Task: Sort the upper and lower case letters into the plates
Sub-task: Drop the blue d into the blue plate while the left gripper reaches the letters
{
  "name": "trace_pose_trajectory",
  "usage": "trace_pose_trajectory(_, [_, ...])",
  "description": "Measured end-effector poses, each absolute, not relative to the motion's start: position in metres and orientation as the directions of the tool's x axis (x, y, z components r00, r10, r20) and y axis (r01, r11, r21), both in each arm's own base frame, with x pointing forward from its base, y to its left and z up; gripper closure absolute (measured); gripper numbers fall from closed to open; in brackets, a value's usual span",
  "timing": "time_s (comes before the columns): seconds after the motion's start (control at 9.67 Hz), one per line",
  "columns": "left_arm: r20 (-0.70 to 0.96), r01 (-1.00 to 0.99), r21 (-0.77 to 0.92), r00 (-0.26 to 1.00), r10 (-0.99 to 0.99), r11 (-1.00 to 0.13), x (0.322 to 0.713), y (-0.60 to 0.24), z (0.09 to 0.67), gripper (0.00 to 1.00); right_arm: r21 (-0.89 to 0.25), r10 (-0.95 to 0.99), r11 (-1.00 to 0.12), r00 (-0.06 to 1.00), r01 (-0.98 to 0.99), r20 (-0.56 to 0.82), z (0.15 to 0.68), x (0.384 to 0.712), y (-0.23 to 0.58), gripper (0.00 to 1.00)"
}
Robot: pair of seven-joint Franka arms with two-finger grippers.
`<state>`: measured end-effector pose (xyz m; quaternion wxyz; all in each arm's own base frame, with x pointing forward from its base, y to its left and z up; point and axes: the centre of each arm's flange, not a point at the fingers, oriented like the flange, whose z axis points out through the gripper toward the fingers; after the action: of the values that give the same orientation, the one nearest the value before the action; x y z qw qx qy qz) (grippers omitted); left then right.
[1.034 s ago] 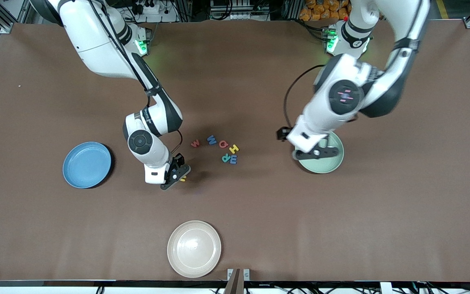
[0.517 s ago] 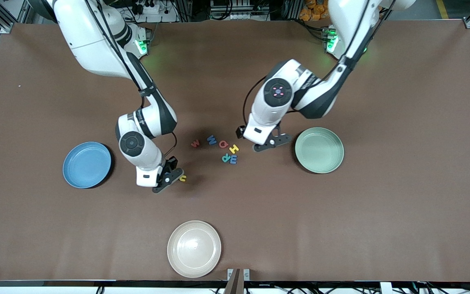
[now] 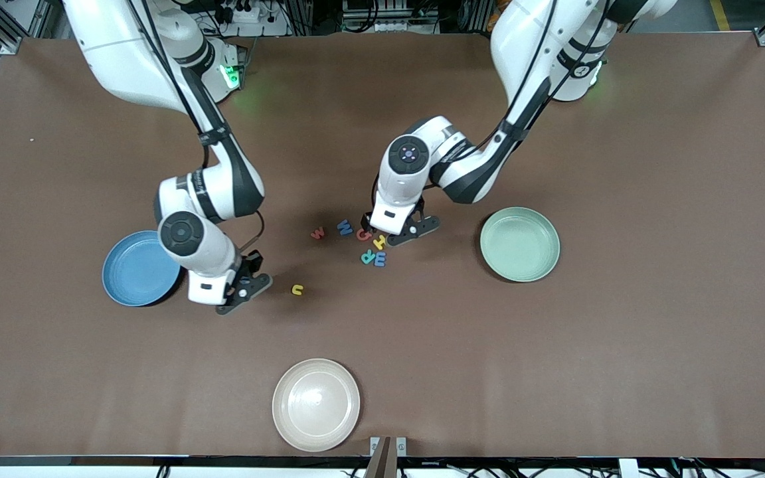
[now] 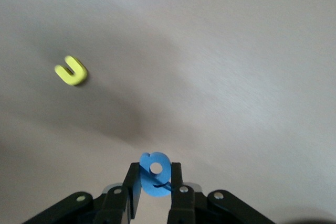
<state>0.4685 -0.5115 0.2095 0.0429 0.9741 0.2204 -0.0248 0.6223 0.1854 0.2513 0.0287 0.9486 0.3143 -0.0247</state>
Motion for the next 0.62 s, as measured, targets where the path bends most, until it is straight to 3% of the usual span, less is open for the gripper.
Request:
trace_pose_trajectory(0.31, [-0.071, 0.432, 0.078, 0.901, 0.427, -0.899, 0.468, -0.524, 0.18, 0.0, 0.07, 0.567, -0.815, 0.817, 0.575, -0.107, 0.264, 0.606, 0.119, 0.73])
trace_pose_trajectory(0.62, [-0.073, 0.449, 0.098, 0.893, 0.444, -0.888, 0.481, -0.532, 0.165, 0.01, 0.034, 0.596, -0.798, 0.795, 0.602, -0.115, 0.284, 0.595, -0.021, 0.73])
